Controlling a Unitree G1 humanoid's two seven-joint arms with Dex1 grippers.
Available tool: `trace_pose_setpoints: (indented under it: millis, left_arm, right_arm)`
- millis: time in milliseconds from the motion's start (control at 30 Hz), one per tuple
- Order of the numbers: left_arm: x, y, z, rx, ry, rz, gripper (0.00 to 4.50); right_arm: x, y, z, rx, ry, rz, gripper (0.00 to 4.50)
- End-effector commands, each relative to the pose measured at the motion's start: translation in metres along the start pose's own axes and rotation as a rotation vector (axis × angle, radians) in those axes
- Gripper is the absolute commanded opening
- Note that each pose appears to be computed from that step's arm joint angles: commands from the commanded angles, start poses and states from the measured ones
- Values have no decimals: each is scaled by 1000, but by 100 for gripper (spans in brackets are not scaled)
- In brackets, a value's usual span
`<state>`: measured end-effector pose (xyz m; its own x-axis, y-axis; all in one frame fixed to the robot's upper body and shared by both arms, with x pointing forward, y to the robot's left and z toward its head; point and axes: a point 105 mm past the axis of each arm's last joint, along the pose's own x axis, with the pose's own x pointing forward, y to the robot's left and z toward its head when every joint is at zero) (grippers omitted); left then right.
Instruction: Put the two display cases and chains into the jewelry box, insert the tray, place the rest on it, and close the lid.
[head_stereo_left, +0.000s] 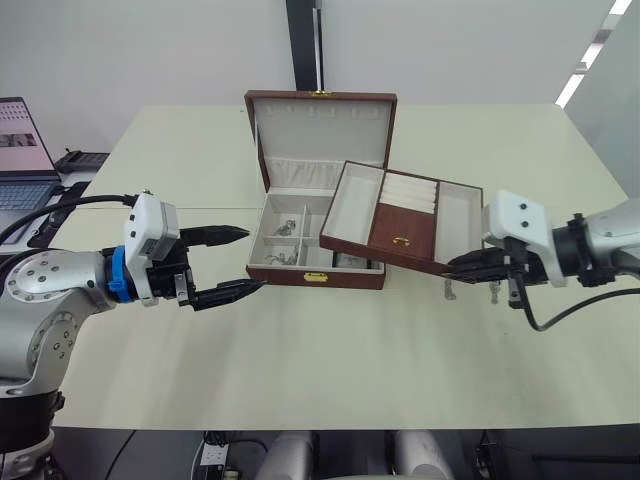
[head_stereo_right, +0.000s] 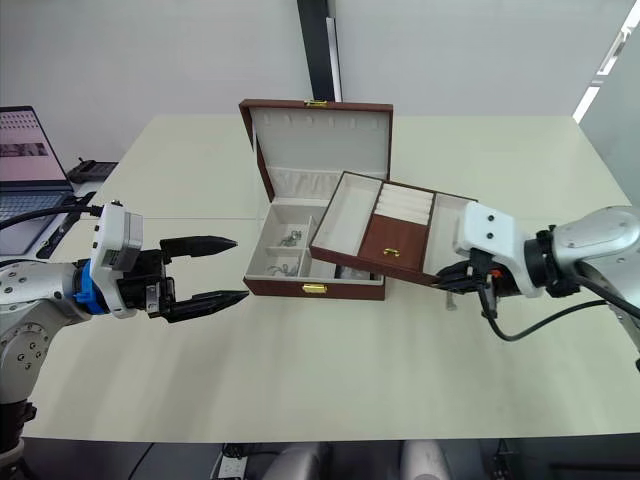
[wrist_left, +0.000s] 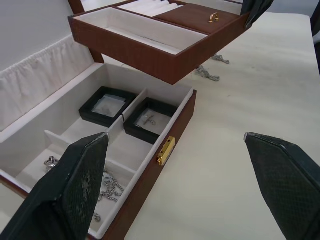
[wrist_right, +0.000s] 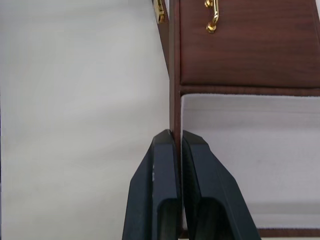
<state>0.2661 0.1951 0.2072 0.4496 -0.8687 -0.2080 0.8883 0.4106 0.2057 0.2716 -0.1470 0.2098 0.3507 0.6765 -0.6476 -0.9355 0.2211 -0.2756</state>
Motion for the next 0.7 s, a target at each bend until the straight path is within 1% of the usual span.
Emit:
trace_pose_setpoints:
  millis: [33,200,333,500,700]
  left_arm:
    - [-10,5,10,58,10,33,450]
    - [-24,9,1,68,83,53,450]
    - [-31,9,-8,89,132,50,450]
    - [-32,9,-11,93,139,52,450]
    - [-31,11,-14,100,144,49,450]
  right_arm:
    - [5,-7,9,-35,1,-19,1]
    - [34,-15,12,-53,10,3,1]
    - [48,-18,14,-83,23,22,1]
    - [62,-21,16,-125,39,34,1]
    - [73,-24,25,-167,40,60,1]
